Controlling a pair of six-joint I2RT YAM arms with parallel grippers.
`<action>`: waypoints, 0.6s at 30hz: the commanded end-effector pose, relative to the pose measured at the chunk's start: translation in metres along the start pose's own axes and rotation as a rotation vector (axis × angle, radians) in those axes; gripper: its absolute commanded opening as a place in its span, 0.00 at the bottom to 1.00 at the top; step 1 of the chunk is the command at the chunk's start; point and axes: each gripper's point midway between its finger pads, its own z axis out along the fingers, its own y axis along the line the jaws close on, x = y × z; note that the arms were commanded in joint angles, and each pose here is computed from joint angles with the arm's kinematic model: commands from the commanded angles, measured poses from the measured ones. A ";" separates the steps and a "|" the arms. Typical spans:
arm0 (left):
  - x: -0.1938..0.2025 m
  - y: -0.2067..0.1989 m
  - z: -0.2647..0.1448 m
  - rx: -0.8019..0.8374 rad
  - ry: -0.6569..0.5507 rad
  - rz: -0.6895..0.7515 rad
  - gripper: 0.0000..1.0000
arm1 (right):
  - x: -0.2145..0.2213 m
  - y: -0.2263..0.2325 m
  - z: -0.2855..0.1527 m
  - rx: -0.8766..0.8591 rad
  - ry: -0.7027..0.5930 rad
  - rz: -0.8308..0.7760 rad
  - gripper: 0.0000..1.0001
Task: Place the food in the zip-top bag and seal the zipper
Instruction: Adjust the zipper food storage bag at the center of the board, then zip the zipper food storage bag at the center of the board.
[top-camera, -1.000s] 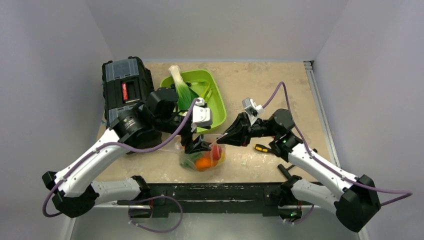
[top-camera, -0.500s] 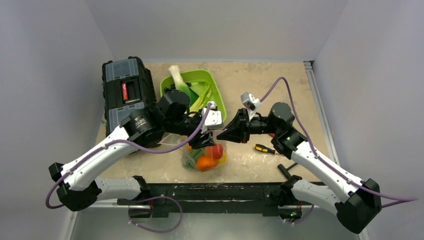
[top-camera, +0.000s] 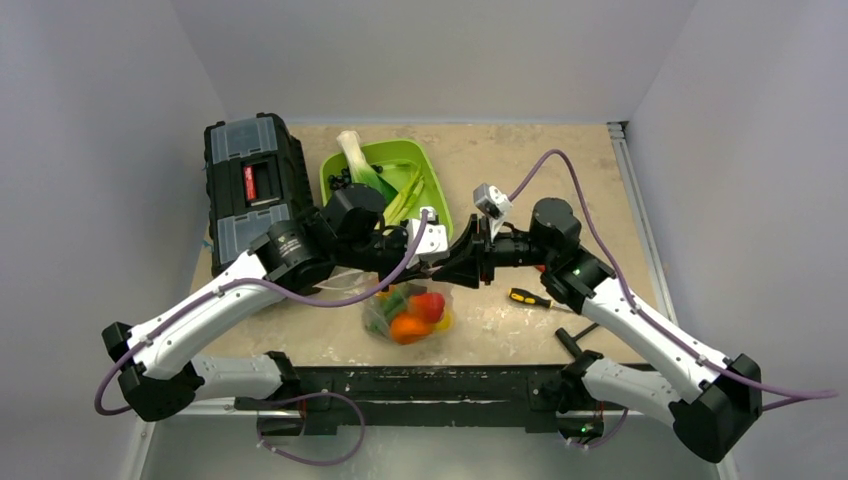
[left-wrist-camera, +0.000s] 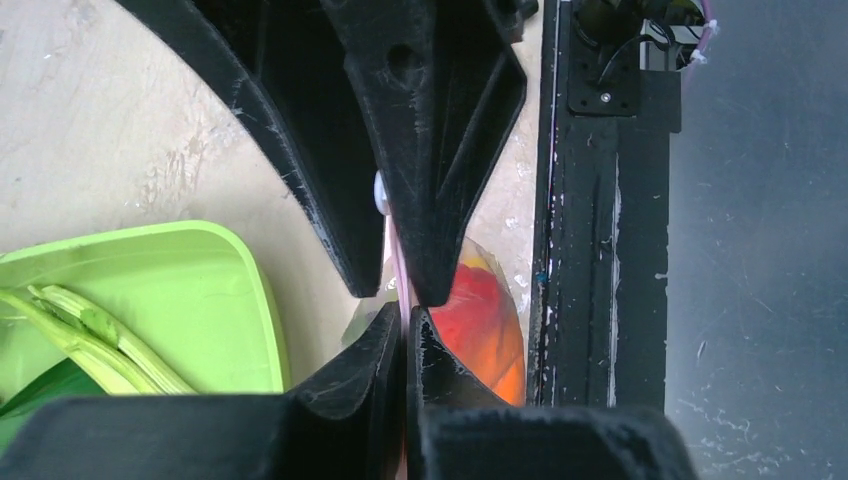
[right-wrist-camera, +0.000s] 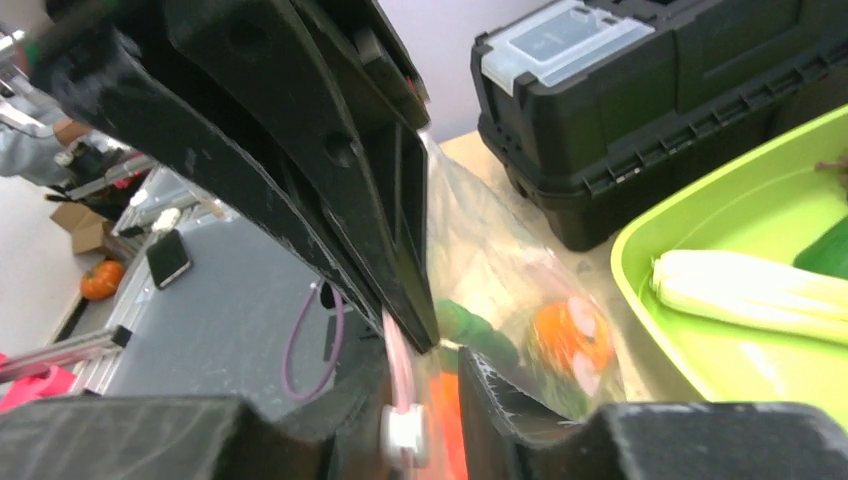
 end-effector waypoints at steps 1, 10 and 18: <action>0.003 0.003 -0.004 -0.036 -0.031 0.024 0.00 | -0.017 -0.003 -0.005 0.101 -0.002 -0.068 0.43; 0.007 -0.011 -0.004 0.012 -0.102 -0.005 0.00 | -0.020 0.032 -0.029 0.071 -0.053 -0.150 0.61; 0.002 -0.008 -0.009 -0.027 -0.148 -0.002 0.00 | -0.016 0.022 -0.026 0.093 0.049 -0.128 0.47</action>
